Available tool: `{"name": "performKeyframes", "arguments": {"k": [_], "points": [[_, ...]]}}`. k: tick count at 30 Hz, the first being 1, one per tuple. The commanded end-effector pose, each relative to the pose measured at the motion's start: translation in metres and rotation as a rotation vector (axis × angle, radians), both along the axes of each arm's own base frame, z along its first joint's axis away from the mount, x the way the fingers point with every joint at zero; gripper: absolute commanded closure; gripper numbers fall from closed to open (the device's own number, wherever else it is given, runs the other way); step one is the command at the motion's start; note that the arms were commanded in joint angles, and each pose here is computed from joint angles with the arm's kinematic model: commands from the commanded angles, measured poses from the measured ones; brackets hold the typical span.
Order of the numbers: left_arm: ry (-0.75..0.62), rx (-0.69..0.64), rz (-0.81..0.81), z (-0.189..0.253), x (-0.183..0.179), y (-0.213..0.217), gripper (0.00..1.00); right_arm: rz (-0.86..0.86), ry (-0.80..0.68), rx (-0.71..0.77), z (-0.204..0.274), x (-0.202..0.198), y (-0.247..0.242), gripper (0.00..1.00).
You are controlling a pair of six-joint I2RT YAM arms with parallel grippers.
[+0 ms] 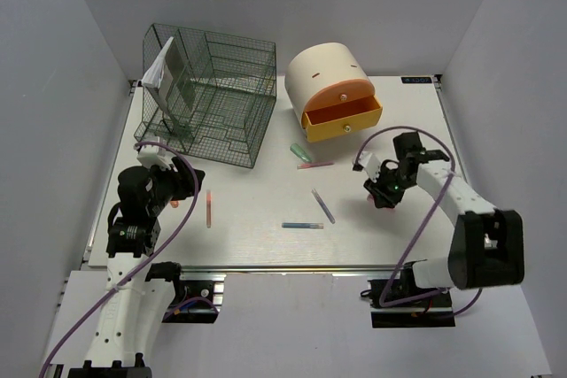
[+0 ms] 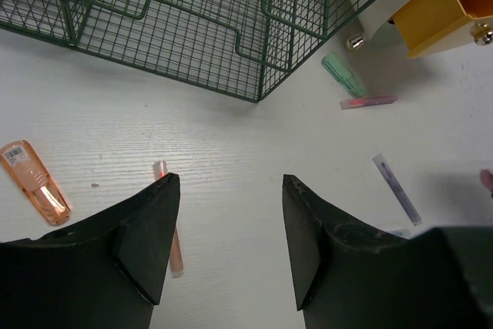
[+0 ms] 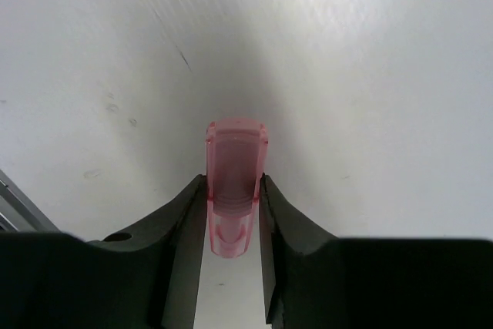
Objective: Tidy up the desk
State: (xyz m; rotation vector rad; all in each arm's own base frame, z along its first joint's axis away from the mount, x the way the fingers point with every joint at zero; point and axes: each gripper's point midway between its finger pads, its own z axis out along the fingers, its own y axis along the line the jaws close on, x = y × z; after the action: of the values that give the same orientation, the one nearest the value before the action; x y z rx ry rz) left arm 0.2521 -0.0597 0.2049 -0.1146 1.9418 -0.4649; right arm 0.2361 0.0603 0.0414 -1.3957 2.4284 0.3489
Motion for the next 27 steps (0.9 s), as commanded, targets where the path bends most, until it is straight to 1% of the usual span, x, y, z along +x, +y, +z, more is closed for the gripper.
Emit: {"name": "performKeyframes", "arguments": {"k": [1,3,4,5,7,8,10,11,12,13,15,19,23,27], "points": [[-0.009,-0.001,-0.002,0.000,0.001,0.000,0.34,0.339,-0.258,0.171,0.074,0.014,0.038,0.90],[-0.005,0.001,0.000,-0.001,0.002,0.001,0.34,0.391,-0.433,0.170,0.107,0.036,0.047,0.91],[-0.002,0.001,0.001,-0.001,0.002,0.001,0.34,0.390,-0.499,0.168,0.120,0.046,0.049,0.94],[0.003,0.002,0.003,-0.003,0.002,0.001,0.34,0.386,-0.622,0.161,0.139,0.068,0.053,0.95],[0.009,0.003,0.003,-0.004,0.003,0.001,0.34,0.343,-0.741,0.155,0.171,0.089,0.056,0.98],[0.010,0.004,0.006,-0.004,0.003,0.002,0.34,0.342,-0.824,0.150,0.190,0.102,0.059,0.98],[0.017,0.004,0.006,-0.006,0.003,0.002,0.34,0.343,-0.910,0.137,0.213,0.116,0.064,0.99],[0.018,0.004,0.008,-0.006,0.003,0.002,0.34,0.364,-0.952,0.126,0.221,0.121,0.066,1.00],[0.020,0.003,0.008,-0.007,0.003,0.002,0.34,0.388,-1.034,0.114,0.236,0.130,0.071,0.99],[0.021,0.005,0.009,-0.007,0.004,0.002,0.34,0.413,-1.087,0.085,0.246,0.136,0.072,0.99],[0.026,0.006,0.012,-0.008,0.004,0.003,0.34,0.432,-1.092,0.073,0.252,0.148,0.079,0.99],[0.035,0.007,0.015,-0.010,0.004,0.003,0.34,0.419,-1.202,0.047,0.287,0.177,0.086,0.98],[0.043,0.010,0.022,-0.011,0.005,0.005,0.34,0.444,-1.213,0.047,0.281,0.198,0.097,0.97],[0.047,0.012,0.027,-0.012,0.005,0.006,0.34,0.474,-1.214,0.037,0.268,0.208,0.105,0.95]]}}
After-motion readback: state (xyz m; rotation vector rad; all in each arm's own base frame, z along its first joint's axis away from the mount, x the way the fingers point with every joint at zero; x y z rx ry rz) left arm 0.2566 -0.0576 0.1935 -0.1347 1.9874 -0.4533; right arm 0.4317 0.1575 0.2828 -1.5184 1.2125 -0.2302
